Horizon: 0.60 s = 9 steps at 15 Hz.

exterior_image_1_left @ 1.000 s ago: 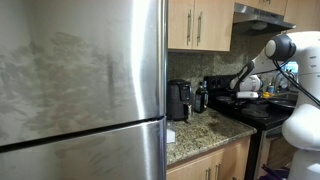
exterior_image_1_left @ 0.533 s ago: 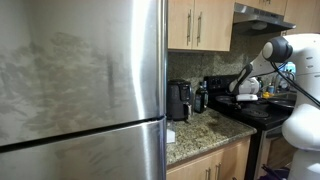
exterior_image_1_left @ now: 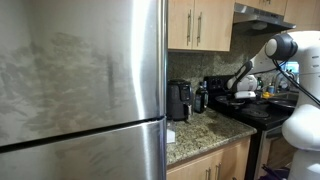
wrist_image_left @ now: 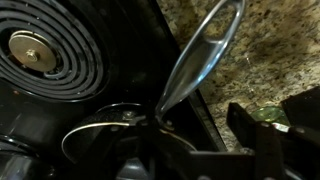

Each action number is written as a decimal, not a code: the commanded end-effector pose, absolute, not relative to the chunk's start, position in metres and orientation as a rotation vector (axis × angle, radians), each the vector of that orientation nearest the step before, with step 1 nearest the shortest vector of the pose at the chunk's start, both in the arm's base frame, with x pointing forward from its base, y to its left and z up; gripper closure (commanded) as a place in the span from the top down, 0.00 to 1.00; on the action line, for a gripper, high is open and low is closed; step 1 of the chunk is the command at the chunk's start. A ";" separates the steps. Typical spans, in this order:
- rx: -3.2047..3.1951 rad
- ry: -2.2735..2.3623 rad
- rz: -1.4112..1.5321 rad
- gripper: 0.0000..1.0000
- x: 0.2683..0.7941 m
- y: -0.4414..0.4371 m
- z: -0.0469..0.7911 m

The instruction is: Move the black pan to the top left plate on the stove

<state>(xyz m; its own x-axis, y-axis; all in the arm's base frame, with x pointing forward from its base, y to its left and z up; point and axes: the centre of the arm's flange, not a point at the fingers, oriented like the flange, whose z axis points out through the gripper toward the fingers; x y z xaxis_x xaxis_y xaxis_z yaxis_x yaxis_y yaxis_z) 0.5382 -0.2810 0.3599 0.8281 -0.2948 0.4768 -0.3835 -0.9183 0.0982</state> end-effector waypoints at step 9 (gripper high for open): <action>2.734 -0.418 0.845 1.00 0.502 -0.304 0.470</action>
